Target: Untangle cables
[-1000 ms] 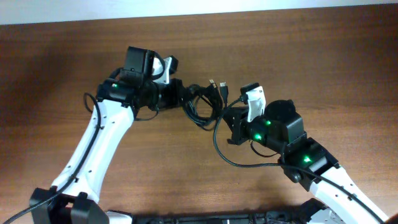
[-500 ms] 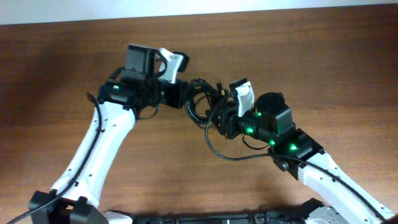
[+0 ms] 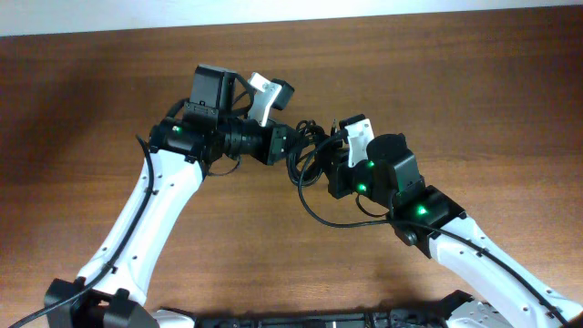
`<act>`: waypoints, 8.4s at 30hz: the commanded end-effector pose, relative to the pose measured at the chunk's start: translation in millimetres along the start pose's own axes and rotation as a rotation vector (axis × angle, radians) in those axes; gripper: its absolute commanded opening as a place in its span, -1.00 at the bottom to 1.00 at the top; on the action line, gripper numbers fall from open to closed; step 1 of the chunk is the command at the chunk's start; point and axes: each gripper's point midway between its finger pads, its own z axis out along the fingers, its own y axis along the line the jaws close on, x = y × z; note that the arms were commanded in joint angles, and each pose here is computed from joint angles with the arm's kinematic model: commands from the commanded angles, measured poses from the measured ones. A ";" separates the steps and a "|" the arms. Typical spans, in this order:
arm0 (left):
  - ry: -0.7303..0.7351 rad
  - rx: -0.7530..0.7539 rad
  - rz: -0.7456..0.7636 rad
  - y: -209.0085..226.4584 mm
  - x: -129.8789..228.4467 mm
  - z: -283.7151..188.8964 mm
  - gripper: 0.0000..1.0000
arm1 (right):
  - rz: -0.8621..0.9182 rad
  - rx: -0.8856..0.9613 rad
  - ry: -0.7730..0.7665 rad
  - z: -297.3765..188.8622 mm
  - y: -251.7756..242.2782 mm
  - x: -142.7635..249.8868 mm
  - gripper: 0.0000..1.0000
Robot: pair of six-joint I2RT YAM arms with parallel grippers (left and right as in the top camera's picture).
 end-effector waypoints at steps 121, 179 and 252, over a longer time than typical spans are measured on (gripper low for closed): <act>0.098 -0.220 0.108 17.2 22.9 -1.0 0.00 | 0.451 -0.195 0.188 -16.9 18.2 20.4 -0.92; -0.003 -0.641 -0.349 91.8 22.1 1.8 -1.00 | 0.072 -0.264 0.212 9.3 55.2 44.7 -0.92; 0.102 0.480 0.449 -96.2 50.2 11.3 -1.00 | 0.102 -0.365 -0.083 -106.7 -35.5 -39.9 0.96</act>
